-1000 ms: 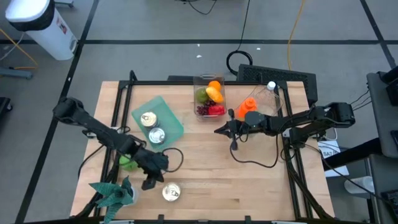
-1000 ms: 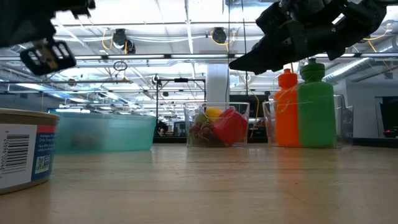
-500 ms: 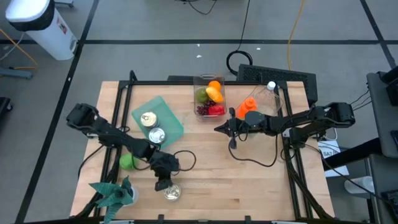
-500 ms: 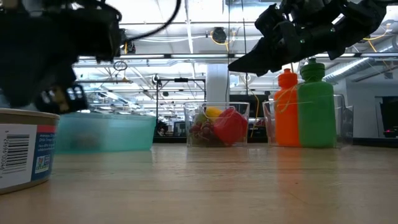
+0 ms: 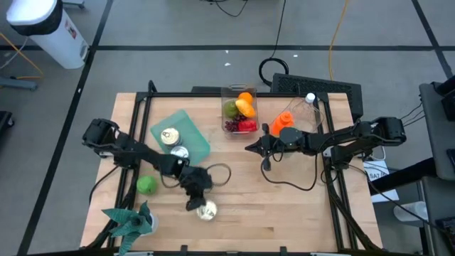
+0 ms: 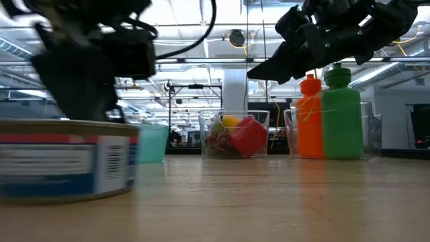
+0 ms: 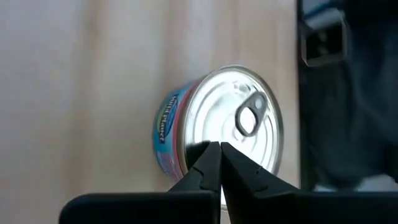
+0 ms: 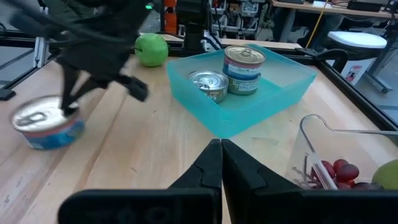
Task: Pick & Place Food Item
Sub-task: Put the blue pink tuna can into the green bin
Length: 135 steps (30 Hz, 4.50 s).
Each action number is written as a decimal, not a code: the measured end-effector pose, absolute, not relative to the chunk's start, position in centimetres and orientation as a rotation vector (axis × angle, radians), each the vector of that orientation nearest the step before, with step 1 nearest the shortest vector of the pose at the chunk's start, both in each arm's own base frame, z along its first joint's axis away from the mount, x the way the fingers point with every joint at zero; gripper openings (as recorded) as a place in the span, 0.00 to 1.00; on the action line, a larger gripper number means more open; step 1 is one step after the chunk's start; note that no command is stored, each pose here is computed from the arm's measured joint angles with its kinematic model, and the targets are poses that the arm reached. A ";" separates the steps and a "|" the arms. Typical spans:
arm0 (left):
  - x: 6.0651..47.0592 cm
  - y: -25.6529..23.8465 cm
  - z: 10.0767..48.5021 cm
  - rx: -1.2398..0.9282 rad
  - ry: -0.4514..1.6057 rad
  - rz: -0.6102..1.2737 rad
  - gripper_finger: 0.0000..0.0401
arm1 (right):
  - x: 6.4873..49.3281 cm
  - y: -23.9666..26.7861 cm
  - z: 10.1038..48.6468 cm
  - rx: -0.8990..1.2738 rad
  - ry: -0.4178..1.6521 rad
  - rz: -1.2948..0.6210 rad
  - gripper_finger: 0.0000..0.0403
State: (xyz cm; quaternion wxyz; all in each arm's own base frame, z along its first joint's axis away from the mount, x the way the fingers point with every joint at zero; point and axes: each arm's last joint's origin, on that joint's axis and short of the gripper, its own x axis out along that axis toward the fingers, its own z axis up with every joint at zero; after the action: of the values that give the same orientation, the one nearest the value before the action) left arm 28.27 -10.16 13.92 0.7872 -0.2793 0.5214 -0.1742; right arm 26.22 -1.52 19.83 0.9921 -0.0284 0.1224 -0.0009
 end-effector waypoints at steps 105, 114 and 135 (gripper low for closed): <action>23.3 -3.1 19.4 0.121 0.503 -0.040 0.06 | 35.0 0.5 10.2 0.225 0.807 -0.052 0.00; 22.6 -4.6 18.8 0.065 0.575 -0.018 0.14 | 34.1 -0.5 9.4 0.300 0.821 -0.072 0.00; 26.0 -7.4 14.9 0.598 0.665 0.098 0.70 | 32.4 -1.7 7.9 0.461 0.868 -0.089 0.00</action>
State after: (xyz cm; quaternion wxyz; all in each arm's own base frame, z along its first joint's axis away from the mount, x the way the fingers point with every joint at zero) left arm 26.02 -7.41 14.94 0.9005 0.2892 0.3214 0.0474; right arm 32.38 -1.75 7.94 0.8808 0.2212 0.4164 -0.0427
